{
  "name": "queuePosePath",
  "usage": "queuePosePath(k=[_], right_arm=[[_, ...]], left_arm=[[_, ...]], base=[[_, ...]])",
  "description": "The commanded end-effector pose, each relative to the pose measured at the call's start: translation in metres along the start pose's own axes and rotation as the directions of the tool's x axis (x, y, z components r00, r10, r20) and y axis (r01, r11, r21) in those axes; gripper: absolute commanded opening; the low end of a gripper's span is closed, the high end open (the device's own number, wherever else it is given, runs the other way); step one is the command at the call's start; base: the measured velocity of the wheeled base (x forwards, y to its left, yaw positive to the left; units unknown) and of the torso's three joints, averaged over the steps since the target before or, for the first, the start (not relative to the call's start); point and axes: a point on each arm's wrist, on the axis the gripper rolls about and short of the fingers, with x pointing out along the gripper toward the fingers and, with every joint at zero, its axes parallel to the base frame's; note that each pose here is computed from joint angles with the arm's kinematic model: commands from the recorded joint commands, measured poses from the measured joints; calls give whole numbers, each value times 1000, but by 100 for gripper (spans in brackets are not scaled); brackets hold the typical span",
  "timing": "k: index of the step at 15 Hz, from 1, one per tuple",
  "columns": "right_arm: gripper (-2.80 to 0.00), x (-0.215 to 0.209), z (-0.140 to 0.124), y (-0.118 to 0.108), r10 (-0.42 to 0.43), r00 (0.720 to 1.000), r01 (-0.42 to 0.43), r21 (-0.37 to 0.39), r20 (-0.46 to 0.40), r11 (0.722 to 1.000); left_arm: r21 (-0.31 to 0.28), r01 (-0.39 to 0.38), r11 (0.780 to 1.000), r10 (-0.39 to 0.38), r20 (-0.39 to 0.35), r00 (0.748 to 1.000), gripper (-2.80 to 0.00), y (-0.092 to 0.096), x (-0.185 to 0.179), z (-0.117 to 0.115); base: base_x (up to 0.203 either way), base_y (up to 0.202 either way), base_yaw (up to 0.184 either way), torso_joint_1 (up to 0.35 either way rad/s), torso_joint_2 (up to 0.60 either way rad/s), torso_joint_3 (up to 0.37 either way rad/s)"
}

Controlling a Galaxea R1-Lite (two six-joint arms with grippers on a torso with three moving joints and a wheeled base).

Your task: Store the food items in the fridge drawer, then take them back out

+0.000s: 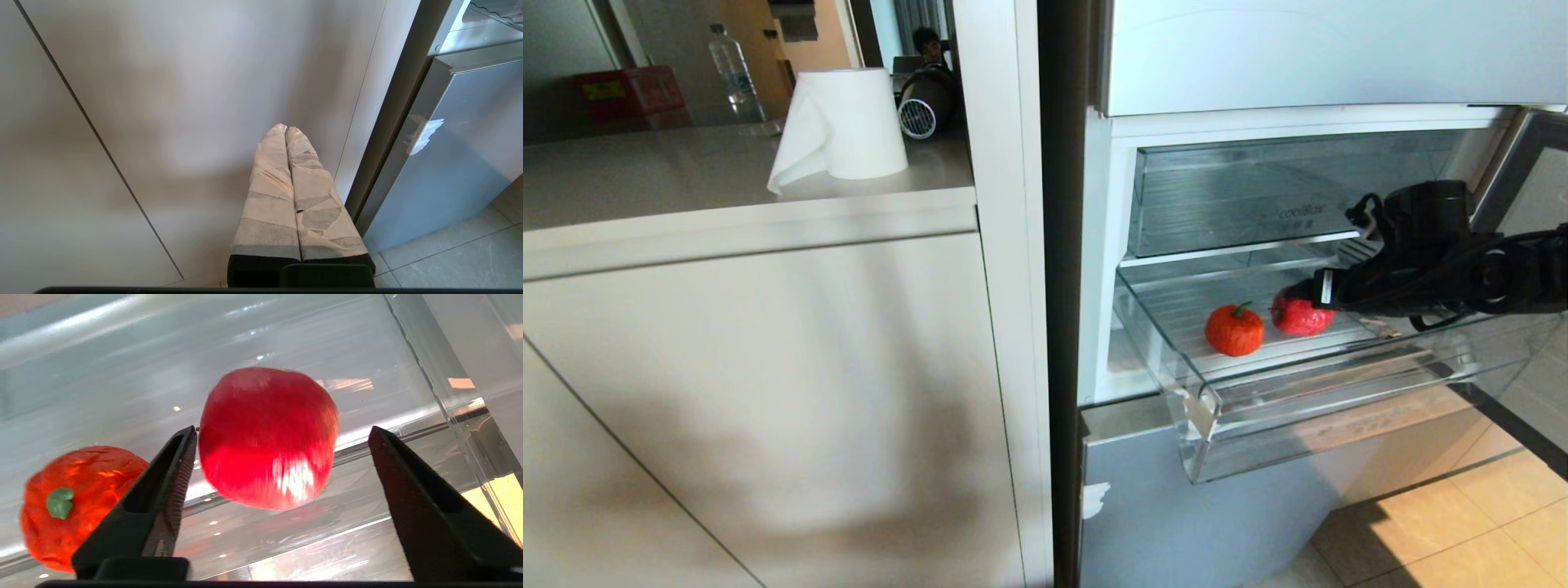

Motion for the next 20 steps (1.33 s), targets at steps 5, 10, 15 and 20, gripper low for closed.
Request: queuePosePath(k=[5,10,15,20], right_arm=[[0,-69,29,4,14,991,-20,43,136,999],[-280,-160,8,-2,2,981,-19,87,192,996],[-280,-250,-54,-9,6,969,-32,103,245,994],[-280,-271,-147,-18,-44,990,30,105,136,994]], left_arm=[[0,0,1000,0,-1,1000,-280,0,0,0],[0,0,1000,0,0,1000,-280,0,0,0],[0,0,1000,0,1,1000,-280,0,0,0],[0,0,1000,0,1,1000,-280,0,0,0]], base=[[0,0,0,0,0,0],[0,0,0,0,0,0],[0,0,0,0,0,0],[0,0,0,0,0,0]])
